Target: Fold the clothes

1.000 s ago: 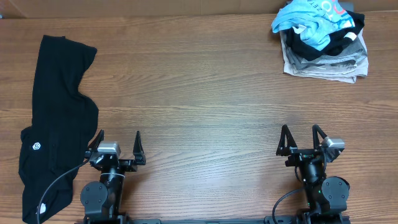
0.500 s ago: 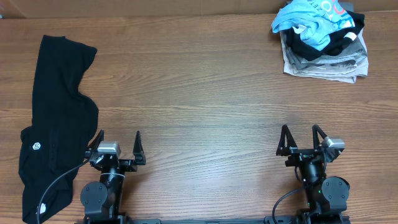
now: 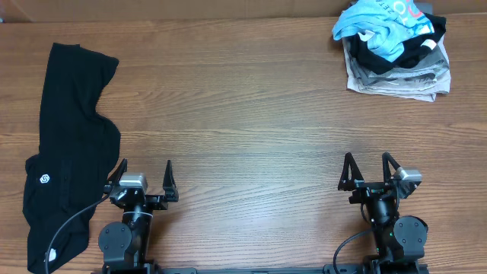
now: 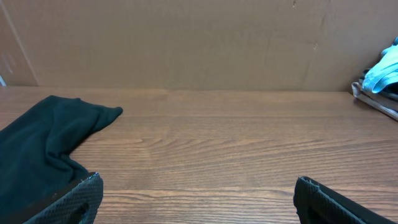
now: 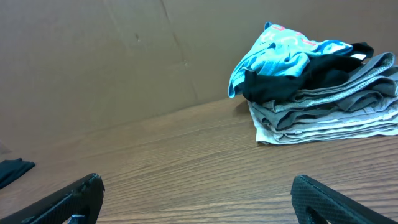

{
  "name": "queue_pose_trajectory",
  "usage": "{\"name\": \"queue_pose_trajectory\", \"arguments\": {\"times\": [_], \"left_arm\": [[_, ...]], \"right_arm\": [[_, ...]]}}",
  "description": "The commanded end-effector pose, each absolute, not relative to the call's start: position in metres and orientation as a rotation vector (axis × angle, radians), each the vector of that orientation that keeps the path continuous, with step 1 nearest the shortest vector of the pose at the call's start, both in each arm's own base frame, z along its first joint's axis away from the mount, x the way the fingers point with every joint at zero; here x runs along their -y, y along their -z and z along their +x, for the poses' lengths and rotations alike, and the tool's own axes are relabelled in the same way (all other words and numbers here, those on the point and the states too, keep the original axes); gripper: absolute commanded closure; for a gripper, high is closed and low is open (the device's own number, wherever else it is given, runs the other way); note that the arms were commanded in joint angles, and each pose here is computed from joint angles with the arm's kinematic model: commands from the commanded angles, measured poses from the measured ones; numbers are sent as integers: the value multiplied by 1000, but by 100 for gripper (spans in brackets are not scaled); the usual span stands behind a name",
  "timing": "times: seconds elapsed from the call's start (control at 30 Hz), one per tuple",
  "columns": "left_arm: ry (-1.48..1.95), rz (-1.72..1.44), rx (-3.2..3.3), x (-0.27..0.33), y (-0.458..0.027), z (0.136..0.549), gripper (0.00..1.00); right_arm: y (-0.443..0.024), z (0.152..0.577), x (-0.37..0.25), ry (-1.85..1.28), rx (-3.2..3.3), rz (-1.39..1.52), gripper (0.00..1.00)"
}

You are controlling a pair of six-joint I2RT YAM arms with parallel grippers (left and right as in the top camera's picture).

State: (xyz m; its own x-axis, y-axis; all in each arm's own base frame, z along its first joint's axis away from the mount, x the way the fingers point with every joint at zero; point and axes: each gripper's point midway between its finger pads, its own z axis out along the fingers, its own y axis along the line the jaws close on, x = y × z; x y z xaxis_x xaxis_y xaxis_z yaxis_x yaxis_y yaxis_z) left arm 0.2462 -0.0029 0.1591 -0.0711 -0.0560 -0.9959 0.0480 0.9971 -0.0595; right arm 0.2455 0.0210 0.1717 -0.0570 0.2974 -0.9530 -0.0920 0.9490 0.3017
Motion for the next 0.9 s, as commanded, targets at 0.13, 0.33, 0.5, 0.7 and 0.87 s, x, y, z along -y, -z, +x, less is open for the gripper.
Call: {"name": "queue_pose_trajectory", "arguments": {"times": [0.13, 0.33, 0.5, 0.7, 0.87], "left_arm": [[100, -5, -1635, 4, -159, 246, 0], [103, -5, -1635, 5, -159, 246, 0], [101, -6, -1635, 4, -159, 246, 0], [104, -2, -1631, 5, -160, 246, 0], [124, 20, -1617, 10, -164, 246, 0]], "right_arm": [[-170, 246, -21, -320, -1593, 163, 0], [-170, 246, -21, -320, -1593, 163, 0], [-170, 246, -21, -320, -1593, 163, 0], [-170, 246, -21, -320, -1593, 163, 0], [-170, 246, -21, -321, -1593, 163, 0]]}}
